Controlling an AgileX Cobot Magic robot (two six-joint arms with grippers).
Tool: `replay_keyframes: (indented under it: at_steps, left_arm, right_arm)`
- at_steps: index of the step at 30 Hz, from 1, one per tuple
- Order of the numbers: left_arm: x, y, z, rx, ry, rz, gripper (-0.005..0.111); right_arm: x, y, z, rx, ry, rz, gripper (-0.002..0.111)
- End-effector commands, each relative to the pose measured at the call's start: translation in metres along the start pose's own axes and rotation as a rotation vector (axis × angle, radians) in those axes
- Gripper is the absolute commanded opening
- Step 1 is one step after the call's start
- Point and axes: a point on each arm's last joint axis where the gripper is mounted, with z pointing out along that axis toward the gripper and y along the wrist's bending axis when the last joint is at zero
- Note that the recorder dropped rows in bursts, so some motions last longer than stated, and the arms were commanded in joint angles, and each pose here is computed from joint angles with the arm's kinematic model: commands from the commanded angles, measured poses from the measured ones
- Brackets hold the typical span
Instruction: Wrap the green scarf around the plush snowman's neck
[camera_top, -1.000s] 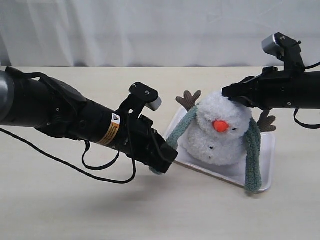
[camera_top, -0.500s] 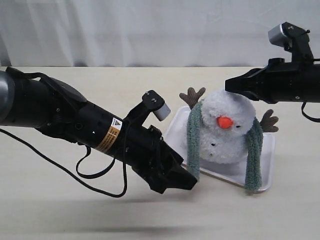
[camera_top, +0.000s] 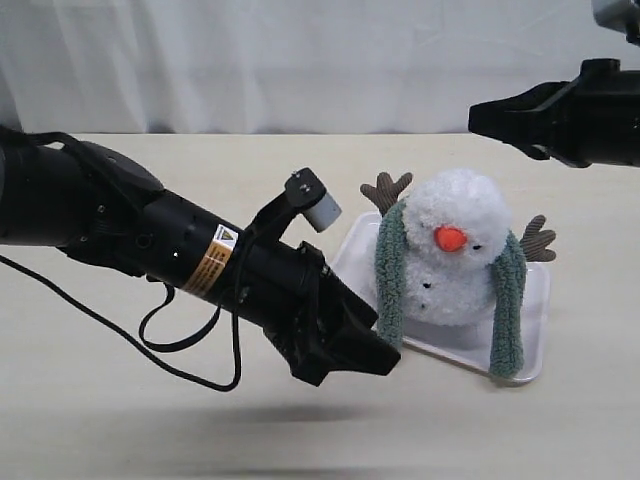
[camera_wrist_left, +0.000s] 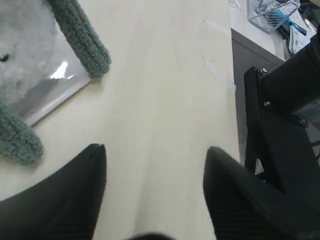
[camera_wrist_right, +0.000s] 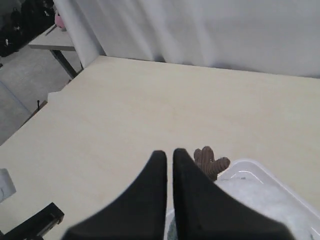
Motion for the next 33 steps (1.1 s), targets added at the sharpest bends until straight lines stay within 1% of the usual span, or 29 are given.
replay_keyframes:
  at_steps: [1,2,3,4,5,6,9,10,12,13,14,15,17,20,24,25,28,30,33]
  left_arm:
    - [-0.018,-0.01,-0.02,-0.093,-0.061,0.046,0.038]
    - [-0.025,-0.014,-0.029,-0.14,-0.089,0.073,0.029]
    - [-0.029,-0.017,-0.034,-0.157,-0.103,0.087,0.024]
    - [-0.036,-0.023,-0.044,-0.197,-0.135,0.102,0.014]
    - [-0.04,-0.025,-0.049,-0.225,-0.153,0.101,0.009]
    - [-0.046,-0.029,-0.059,-0.271,-0.184,0.103,0.001]
    - [-0.055,-0.041,-0.077,-0.335,-0.244,0.109,0.0]
    - [-0.055,-0.046,-0.087,-0.395,-0.274,0.12,0.0]
    - [-0.049,-0.046,-0.104,-0.56,-0.31,0.108,0.0]
    - [-0.044,-0.043,-0.114,-0.679,-0.322,0.105,0.0]
    - [-0.037,-0.039,-0.119,-0.77,-0.319,0.092,0.0]
    - [-0.028,-0.031,-0.126,-0.896,-0.306,0.065,0.0]
    - [-0.011,-0.02,-0.131,-1.047,-0.266,0.033,0.0]
    - [0.0,-0.018,-0.13,-1.075,-0.233,0.021,0.0]
    - [0.002,-0.022,-0.125,-1.005,-0.227,0.028,0.0]
    - [0.0,-0.026,-0.125,-0.981,-0.237,0.035,0.0]
    - [-0.005,-0.039,-0.134,-0.956,-0.286,0.059,0.0]
    - [-0.01,-0.05,-0.142,-0.942,-0.332,0.079,0.0]
    - [-0.016,-0.073,-0.161,-0.924,-0.43,0.116,0.0]
  right_arm:
    - [-0.011,0.017,-0.02,-0.007,-0.042,-0.05,0.004]
    - [-0.016,0.025,-0.03,-0.007,-0.073,-0.065,0.004]
    - [-0.018,0.029,-0.036,-0.007,-0.089,-0.079,0.004]
    - [-0.021,0.037,-0.045,-0.002,-0.106,-0.103,0.004]
    - [-0.022,0.041,-0.051,0.002,-0.111,-0.112,0.004]
    - [-0.022,0.047,-0.06,0.018,-0.132,-0.136,0.004]
    - [-0.009,0.051,-0.078,0.12,-0.189,-0.144,0.004]
    - [-0.002,0.052,-0.088,0.192,-0.23,-0.141,0.004]
    - [0.009,0.05,-0.1,0.286,-0.295,-0.1,0.004]
    - [0.015,0.049,-0.105,0.326,-0.319,-0.083,0.004]
    - [0.02,0.048,-0.106,0.346,-0.322,-0.068,0.004]
    - [0.025,0.045,-0.106,0.37,-0.319,-0.06,0.004]
    - [0.035,0.041,-0.103,0.381,-0.292,-0.043,0.004]
    - [0.042,0.04,-0.1,0.38,-0.27,-0.032,0.004]
    - [0.044,0.042,-0.102,0.374,-0.275,-0.036,0.004]
    - [0.043,0.043,-0.104,0.374,-0.283,-0.04,0.004]
    - [0.042,0.049,-0.109,0.359,-0.308,-0.062,0.004]
    - [0.041,0.055,-0.116,0.35,-0.334,-0.093,0.004]
    - [0.04,0.064,-0.127,0.345,-0.384,-0.126,0.004]
